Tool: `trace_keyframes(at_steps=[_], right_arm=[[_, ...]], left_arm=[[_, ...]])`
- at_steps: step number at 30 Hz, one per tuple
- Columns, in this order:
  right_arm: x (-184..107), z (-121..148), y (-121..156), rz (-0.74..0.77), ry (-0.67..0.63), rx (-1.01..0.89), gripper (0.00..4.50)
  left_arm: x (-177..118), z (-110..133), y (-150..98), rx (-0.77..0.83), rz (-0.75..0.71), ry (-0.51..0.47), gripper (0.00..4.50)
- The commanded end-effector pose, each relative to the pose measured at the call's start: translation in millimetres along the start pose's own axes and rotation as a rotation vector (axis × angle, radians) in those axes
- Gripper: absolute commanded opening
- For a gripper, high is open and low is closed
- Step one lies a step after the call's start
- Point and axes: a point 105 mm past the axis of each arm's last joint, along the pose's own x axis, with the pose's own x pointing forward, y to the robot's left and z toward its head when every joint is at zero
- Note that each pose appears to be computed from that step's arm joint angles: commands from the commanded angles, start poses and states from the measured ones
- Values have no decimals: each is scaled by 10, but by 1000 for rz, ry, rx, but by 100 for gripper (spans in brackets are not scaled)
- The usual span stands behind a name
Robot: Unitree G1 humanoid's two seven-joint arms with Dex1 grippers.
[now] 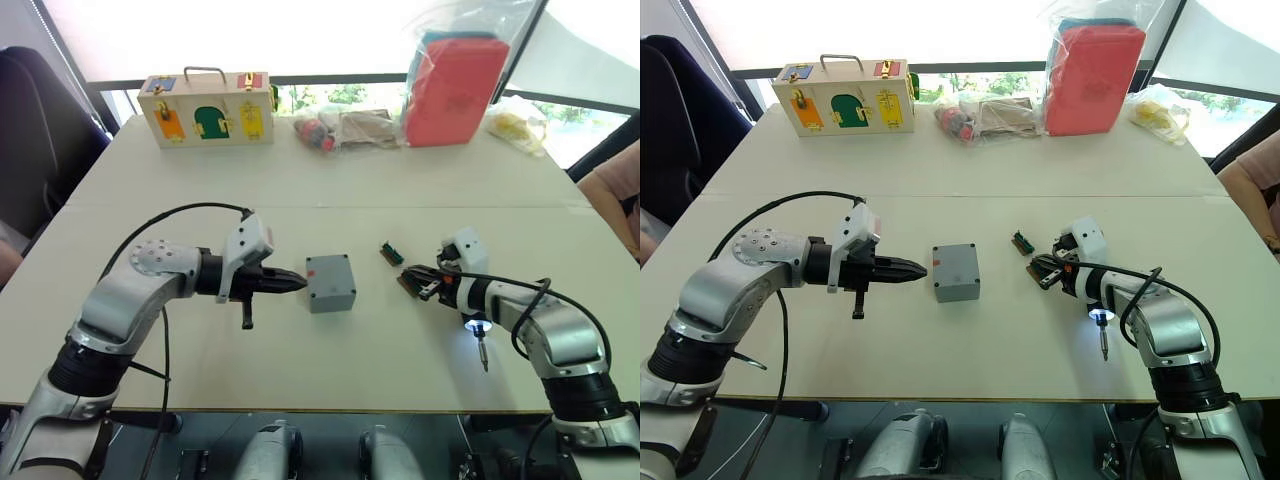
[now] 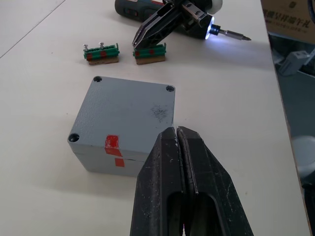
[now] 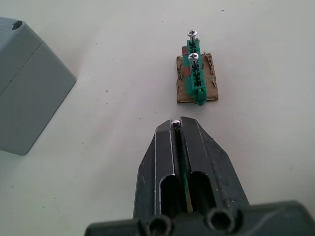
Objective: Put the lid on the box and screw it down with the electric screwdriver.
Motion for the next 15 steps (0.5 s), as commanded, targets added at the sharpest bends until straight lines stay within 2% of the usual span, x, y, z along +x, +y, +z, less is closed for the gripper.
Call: trace_keyframes(at_steps=[1, 10, 15], right_arm=[[-88, 217, -9, 0, -77, -49, 3], [-217, 551, 23, 33, -156, -79, 3], [-180, 770, 236, 117, -215, -96, 3]], left_arm=[[-8, 39, -18, 27, -3, -10, 0], [-35, -32, 45, -31, 11, -27, 0], [-81, -111, 94, -52, 32, -11, 0]])
